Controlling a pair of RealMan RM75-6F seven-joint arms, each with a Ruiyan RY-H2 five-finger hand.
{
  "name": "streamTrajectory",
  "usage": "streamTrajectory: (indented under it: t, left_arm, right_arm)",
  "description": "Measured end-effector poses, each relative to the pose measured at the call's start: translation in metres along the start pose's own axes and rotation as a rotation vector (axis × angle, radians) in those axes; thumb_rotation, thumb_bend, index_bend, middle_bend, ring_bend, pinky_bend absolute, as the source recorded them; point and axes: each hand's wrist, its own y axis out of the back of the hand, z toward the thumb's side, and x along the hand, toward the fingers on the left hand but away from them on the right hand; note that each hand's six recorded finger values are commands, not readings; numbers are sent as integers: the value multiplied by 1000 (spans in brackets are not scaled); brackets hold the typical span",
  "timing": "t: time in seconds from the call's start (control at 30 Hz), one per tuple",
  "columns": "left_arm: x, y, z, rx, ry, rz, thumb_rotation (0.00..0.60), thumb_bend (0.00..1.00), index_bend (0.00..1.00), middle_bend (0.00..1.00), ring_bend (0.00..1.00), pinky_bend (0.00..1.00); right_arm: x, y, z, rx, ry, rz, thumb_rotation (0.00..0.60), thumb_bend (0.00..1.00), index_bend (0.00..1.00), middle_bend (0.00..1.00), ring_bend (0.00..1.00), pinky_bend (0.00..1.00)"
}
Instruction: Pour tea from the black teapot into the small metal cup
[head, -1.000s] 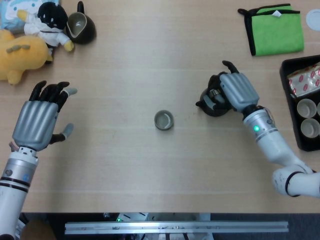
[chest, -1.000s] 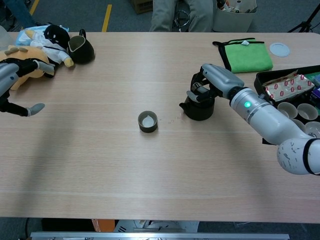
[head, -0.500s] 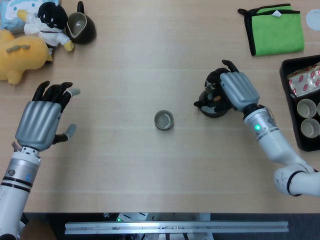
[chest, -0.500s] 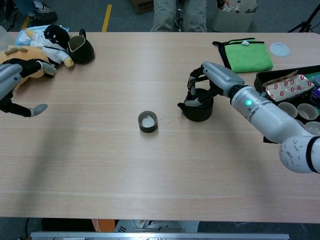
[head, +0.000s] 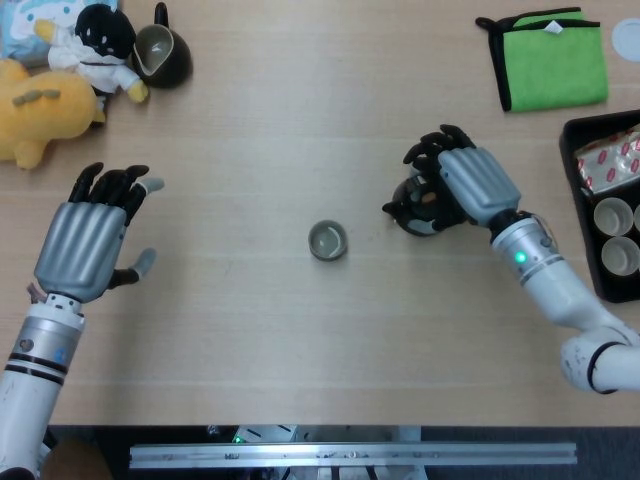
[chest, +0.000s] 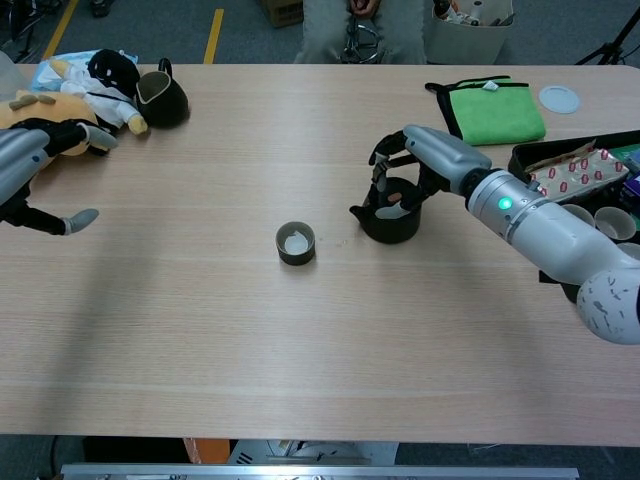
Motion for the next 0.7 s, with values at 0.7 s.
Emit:
streamTrajectory:
  t: [0.7]
  left_arm:
    - [1,0,-1,1,-1,0,600,291,188,134,149,77]
  right_arm:
    - [7,13,3,45,15,14,579,0,379,307,145,0]
